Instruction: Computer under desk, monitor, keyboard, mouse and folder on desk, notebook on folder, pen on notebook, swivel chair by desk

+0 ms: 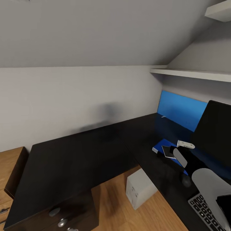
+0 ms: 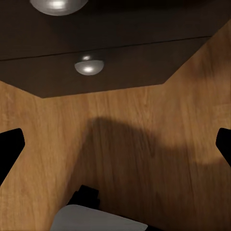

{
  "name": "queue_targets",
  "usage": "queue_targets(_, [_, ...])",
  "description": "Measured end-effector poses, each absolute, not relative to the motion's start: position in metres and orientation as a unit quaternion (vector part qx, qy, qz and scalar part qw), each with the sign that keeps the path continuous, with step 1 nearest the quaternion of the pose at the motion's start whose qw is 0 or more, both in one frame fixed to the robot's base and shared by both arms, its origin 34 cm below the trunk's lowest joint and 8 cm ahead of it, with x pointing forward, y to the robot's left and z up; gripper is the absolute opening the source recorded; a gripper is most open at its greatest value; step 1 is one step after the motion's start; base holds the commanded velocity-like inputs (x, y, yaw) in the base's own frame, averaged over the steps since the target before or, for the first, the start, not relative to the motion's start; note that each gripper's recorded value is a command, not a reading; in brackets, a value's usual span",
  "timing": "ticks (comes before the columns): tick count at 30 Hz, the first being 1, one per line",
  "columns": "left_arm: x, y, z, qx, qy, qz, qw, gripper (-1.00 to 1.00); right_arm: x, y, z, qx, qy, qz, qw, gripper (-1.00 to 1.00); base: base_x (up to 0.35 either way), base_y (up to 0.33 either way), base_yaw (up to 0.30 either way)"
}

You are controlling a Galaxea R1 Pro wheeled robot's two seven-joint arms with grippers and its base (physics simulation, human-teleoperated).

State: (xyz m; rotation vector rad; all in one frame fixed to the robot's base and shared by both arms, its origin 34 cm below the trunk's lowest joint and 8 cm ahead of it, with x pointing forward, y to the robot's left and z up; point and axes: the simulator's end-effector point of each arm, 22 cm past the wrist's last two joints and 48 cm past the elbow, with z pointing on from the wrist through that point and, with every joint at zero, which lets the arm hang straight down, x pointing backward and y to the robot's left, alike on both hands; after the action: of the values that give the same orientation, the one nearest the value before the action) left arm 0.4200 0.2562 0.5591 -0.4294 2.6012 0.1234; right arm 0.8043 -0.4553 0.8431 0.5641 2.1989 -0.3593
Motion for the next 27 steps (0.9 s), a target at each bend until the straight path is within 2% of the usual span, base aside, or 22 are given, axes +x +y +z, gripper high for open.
queue_targets(27, [0.428, 0.241, 0.553, -0.170, 0.947, 0.036, 0.269, 1.00, 0.804, -0.458, 0.833, 0.225, 0.872, -0.144, 0.410, -1.00, 0.001, 0.000, 0.000])
